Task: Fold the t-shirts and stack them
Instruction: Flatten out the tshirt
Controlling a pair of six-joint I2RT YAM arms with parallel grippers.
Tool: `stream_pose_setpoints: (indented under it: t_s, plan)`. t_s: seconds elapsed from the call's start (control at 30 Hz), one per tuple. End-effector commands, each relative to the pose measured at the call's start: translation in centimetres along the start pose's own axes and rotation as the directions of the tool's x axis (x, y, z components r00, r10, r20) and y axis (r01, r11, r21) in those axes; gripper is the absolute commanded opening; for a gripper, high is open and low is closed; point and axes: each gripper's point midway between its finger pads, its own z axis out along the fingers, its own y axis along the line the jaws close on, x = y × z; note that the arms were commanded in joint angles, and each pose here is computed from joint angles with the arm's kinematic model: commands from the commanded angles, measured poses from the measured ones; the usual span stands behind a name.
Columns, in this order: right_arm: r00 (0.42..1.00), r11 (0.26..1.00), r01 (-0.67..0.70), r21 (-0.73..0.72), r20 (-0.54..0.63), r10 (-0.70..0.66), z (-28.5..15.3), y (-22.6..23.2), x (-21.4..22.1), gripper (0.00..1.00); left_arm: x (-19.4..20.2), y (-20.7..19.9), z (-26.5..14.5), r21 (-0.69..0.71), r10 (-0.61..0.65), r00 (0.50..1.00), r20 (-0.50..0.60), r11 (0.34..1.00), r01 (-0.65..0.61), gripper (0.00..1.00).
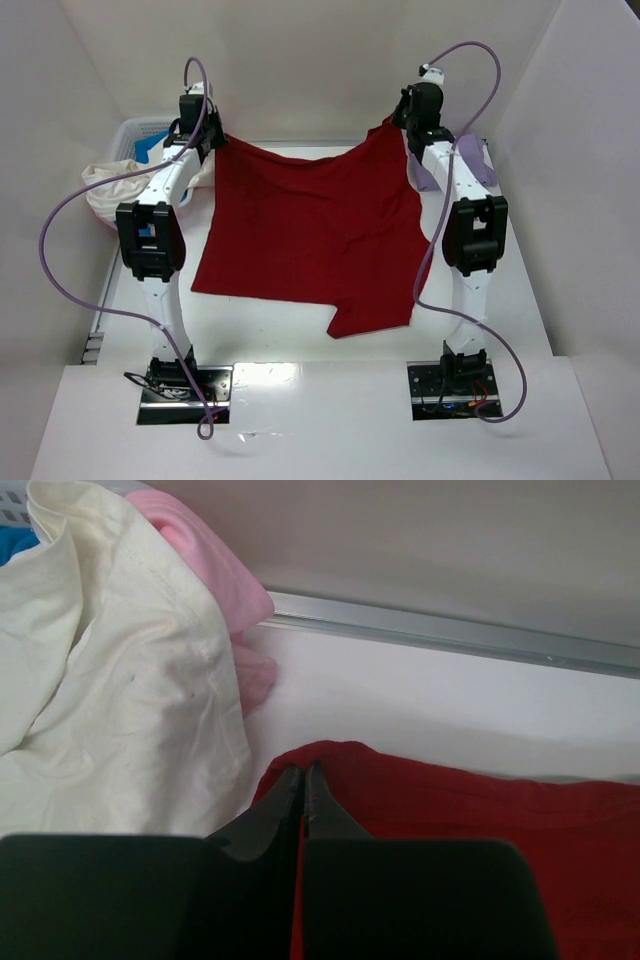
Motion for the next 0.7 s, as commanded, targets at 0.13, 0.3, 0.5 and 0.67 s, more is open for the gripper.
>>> stream_pose_setpoints:
  t_s: [0.13, 0.3, 0.5, 0.67]
  plan:
    - [0.994, 0.995, 0.018, -0.095, 0.111, -0.007, 2.0, 2.5, -4.8, 0.00, -1.1, 1.6, 0.6, -0.031, -0.022, 0.999, 0.048, 0.999, 0.023, 0.00]
    - [0.992, 0.998, 0.036, -0.054, 0.120, -0.030, 2.7, 1.7, -4.7, 0.00, -0.8, 2.3, 0.5, -0.041, -0.025, 0.999, 0.040, 0.999, 0.027, 0.00]
    - [0.993, 0.999, 0.030, 0.023, 0.112, -0.032, 3.6, -0.3, -3.9, 0.00, -0.8, 4.3, -0.1, -0.102, -0.054, 0.997, 0.057, 0.993, 0.060, 0.00]
    - [0.994, 0.999, 0.017, 0.044, 0.108, -0.021, 3.9, -1.6, -4.0, 0.00, -0.8, 6.3, -0.3, -0.137, -0.077, 0.995, 0.064, 0.987, 0.085, 0.00]
